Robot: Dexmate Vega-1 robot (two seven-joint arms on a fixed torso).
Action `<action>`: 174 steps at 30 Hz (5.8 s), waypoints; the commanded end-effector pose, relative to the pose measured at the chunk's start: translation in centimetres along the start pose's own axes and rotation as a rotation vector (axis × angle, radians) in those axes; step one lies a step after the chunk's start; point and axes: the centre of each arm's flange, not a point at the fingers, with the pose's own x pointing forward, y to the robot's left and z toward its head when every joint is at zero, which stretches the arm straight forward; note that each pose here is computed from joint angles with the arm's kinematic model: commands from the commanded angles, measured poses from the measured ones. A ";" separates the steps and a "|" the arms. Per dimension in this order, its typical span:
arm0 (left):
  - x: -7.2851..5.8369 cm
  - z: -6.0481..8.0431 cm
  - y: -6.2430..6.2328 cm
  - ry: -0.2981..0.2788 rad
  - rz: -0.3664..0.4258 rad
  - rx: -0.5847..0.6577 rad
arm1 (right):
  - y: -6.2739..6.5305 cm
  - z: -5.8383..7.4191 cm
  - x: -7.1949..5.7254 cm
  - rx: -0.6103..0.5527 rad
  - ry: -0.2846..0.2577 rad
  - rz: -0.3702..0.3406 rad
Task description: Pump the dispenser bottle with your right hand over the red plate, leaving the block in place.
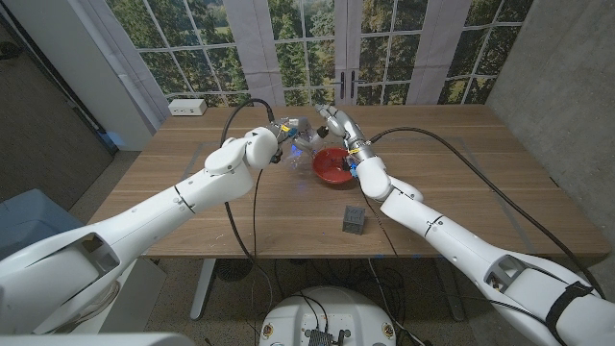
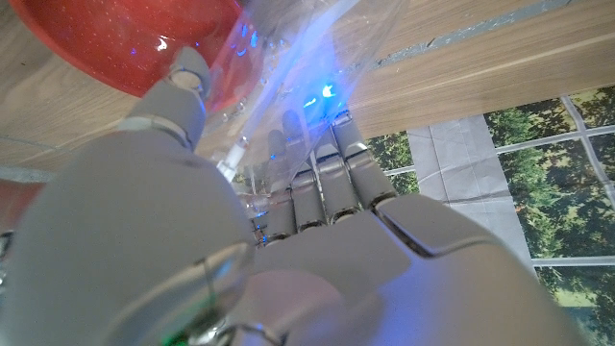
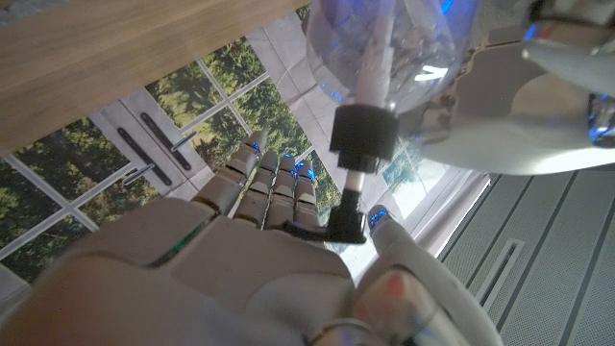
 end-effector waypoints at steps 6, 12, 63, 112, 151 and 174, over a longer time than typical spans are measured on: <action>0.2 0.0 -0.1 0.021 -0.024 0.005 | -3.0 -0.1 -0.9 -0.004 -0.016 -0.122; 0.4 0.2 0.1 0.020 -0.032 0.022 | -2.2 0.2 -0.8 -0.023 -0.046 -0.070; 0.4 0.1 0.5 0.007 -0.033 0.021 | 5.2 2.1 -0.6 -0.007 -0.120 0.209; 0.2 -0.2 0.4 0.020 -0.014 0.023 | -2.2 -1.4 0.5 0.173 0.014 -0.007; -0.4 -1.2 0.7 0.010 0.080 -0.020 | -5.3 -6.9 0.7 0.603 0.145 0.029; -2.4 -3.0 0.8 -0.040 0.285 -0.192 | -6.9 -10.0 -0.5 0.740 0.208 -0.046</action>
